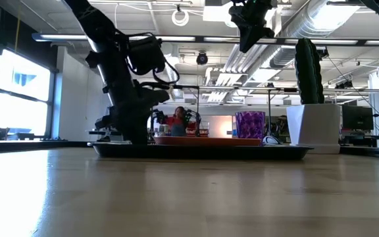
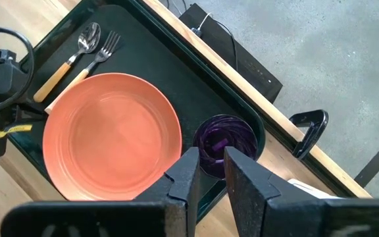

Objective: Pick and place plate/cup/fork/spoon on tray
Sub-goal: Adjust the light orange fork

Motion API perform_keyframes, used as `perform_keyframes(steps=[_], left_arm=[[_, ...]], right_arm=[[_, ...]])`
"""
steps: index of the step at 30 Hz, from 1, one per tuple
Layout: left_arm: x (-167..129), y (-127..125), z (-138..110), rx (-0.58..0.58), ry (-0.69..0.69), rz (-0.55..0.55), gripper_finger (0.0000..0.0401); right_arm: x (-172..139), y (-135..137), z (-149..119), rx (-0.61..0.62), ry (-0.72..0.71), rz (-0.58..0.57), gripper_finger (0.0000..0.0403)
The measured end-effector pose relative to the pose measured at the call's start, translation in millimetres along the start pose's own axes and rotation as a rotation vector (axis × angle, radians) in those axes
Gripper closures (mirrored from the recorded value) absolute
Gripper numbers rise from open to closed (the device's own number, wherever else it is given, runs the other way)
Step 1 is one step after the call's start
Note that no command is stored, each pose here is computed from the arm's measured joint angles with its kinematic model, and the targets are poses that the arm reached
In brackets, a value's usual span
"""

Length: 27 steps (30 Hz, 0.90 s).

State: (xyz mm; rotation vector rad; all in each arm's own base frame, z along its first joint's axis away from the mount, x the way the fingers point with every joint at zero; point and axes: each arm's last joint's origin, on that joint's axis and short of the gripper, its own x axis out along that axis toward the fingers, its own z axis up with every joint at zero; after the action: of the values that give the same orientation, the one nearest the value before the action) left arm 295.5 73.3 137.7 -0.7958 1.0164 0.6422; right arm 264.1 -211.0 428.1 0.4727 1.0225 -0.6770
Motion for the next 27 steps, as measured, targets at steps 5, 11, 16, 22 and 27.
perform_keyframes(steps=[5, 11, 16, 22, 27], left_arm=[[-4.2, -11.3, 2.4, 0.018, -0.017, -0.032, 0.0375], [-5.4, -9.8, 6.7, 0.011, -0.049, -0.003, 0.0375], [-5.3, -4.0, 11.8, 0.006, -0.057, 0.009, 0.0375], [-5.3, -2.5, 13.0, 0.017, -0.047, 0.002, 0.0375], [-5.2, -2.0, 12.0, 0.021, -0.041, 0.012, 0.0375]], right_arm=[[0.0, 0.0, 0.0, 0.0, 0.0, 0.0, 0.0339], [0.0, -0.1, 0.0, 0.0, 0.0, 0.0, 0.0339], [0.0, 0.0, 0.0, 0.0, 0.001, 0.0, 0.0339], [0.0, 0.1, -0.1, 0.0, 0.0, 0.0, 0.0339], [0.0, 0.0, 0.0, 0.0, 0.0, 0.0, 0.0339]])
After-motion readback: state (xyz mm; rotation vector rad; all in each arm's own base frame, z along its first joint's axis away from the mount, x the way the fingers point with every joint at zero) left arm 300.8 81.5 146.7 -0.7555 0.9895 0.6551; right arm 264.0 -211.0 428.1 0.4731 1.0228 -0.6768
